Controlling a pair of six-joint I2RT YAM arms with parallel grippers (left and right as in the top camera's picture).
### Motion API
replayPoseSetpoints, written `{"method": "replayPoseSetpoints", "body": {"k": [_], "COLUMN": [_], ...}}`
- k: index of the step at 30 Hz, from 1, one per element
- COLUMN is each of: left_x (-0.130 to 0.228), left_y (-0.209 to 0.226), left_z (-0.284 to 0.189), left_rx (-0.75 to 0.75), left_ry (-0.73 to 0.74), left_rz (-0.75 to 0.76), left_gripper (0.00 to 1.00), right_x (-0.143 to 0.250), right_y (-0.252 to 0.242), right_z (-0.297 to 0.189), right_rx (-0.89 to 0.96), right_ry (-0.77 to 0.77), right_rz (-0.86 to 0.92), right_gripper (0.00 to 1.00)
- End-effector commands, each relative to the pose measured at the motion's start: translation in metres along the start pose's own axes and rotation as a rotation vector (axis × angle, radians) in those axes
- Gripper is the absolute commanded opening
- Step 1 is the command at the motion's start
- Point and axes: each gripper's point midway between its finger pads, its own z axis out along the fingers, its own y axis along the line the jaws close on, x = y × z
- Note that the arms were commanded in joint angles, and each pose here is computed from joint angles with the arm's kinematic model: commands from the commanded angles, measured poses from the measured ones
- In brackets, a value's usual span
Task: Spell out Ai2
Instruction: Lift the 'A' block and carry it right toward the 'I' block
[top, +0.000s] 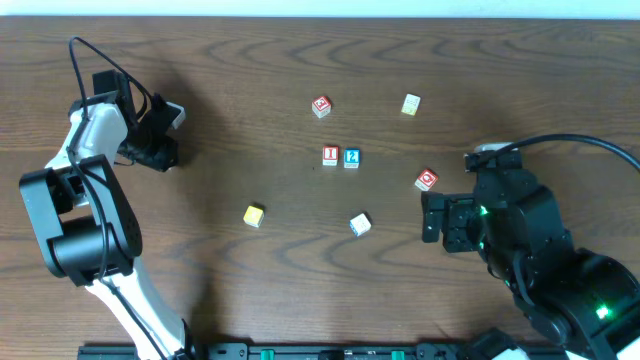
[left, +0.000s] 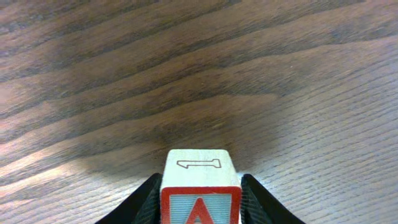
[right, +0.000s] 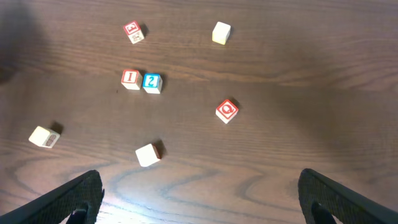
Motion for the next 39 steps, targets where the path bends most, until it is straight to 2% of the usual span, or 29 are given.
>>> {"method": "replayPoseSetpoints", "body": {"k": [1, 9, 17, 20, 24, 28, 33, 39], "left_x": [0.006, 0.003, -0.007, -0.019, -0.047, -0.082, -0.125, -0.144], "left_y": [0.001, 0.003, 0.008, 0.006, -0.006, -0.030, -0.083, -0.150], "left_z": [0.007, 0.007, 0.004, -0.001, -0.010, -0.019, -0.025, -0.019], "left_rx": [-0.001, -0.009, -0.032, -0.041, -0.050, -0.049, -0.022, 0.026], "left_ry": [0.024, 0.013, -0.021, -0.043, -0.083, -0.129, -0.184, -0.181], "left_rz": [-0.004, -0.011, -0.120, -0.155, -0.185, -0.183, -0.177, -0.139], "left_gripper": [0.38, 0.33, 0.32, 0.32, 0.27, 0.20, 0.20, 0.20], "right_x": [-0.001, -0.001, -0.001, -0.001, -0.001, -0.001, -0.001, -0.001], "right_y": [-0.004, -0.004, -0.004, -0.004, -0.004, -0.004, -0.004, -0.004], "right_z": [-0.001, -0.001, -0.001, -0.001, -0.001, -0.001, -0.001, -0.001], "right_rx": [0.015, 0.015, 0.015, 0.015, 0.015, 0.015, 0.015, 0.015], "right_ry": [-0.007, -0.007, -0.007, -0.007, -0.007, -0.007, -0.007, -0.007], "right_rz": [-0.009, -0.009, -0.009, -0.009, -0.009, -0.009, -0.009, -0.009], "right_gripper": [0.99, 0.99, 0.99, 0.99, 0.99, 0.99, 0.99, 0.99]}}
